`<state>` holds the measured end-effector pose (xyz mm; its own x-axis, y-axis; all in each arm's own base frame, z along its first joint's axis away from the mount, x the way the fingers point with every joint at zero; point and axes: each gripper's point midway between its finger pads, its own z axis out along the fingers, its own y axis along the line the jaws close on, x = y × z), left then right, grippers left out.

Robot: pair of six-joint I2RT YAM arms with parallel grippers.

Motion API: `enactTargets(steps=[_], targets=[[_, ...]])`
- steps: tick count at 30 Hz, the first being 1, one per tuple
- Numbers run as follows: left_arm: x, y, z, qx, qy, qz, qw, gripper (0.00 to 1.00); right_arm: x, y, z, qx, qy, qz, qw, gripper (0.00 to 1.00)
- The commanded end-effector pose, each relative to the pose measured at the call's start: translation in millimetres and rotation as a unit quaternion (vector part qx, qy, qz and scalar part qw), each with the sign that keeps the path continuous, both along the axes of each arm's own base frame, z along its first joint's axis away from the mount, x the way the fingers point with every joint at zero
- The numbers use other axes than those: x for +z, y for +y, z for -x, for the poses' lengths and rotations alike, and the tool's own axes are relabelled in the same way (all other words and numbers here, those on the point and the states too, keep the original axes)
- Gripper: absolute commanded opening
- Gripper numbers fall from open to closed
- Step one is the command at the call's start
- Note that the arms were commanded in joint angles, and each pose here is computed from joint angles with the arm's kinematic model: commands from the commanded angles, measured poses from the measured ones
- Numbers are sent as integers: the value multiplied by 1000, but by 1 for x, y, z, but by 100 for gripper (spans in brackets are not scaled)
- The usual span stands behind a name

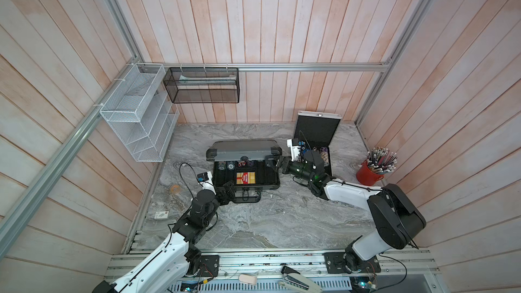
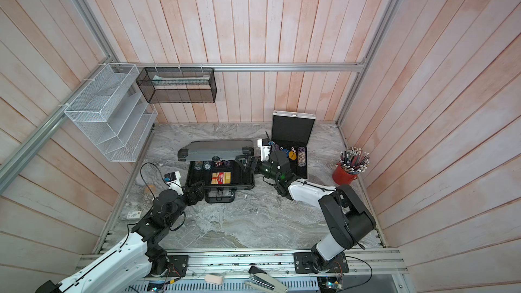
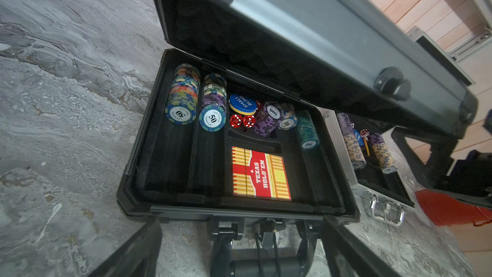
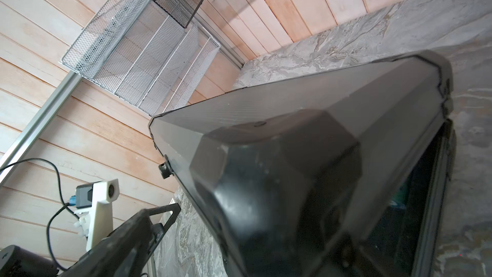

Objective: Open the poker set cases
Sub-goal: Open the case lid on the poker set case.

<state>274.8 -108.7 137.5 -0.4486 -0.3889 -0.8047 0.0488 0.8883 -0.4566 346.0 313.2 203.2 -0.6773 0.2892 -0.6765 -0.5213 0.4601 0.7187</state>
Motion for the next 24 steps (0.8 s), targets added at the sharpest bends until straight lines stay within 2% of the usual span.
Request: enactTargets(steps=[1,24], targets=[[3,5,-7,18,-5,7,1000,96,32,-1,-7,4,-53,-4,999,99],[-47,38,-44,51,107,48,992,96,59,-3,-69,-15,-94,-1,995,99]])
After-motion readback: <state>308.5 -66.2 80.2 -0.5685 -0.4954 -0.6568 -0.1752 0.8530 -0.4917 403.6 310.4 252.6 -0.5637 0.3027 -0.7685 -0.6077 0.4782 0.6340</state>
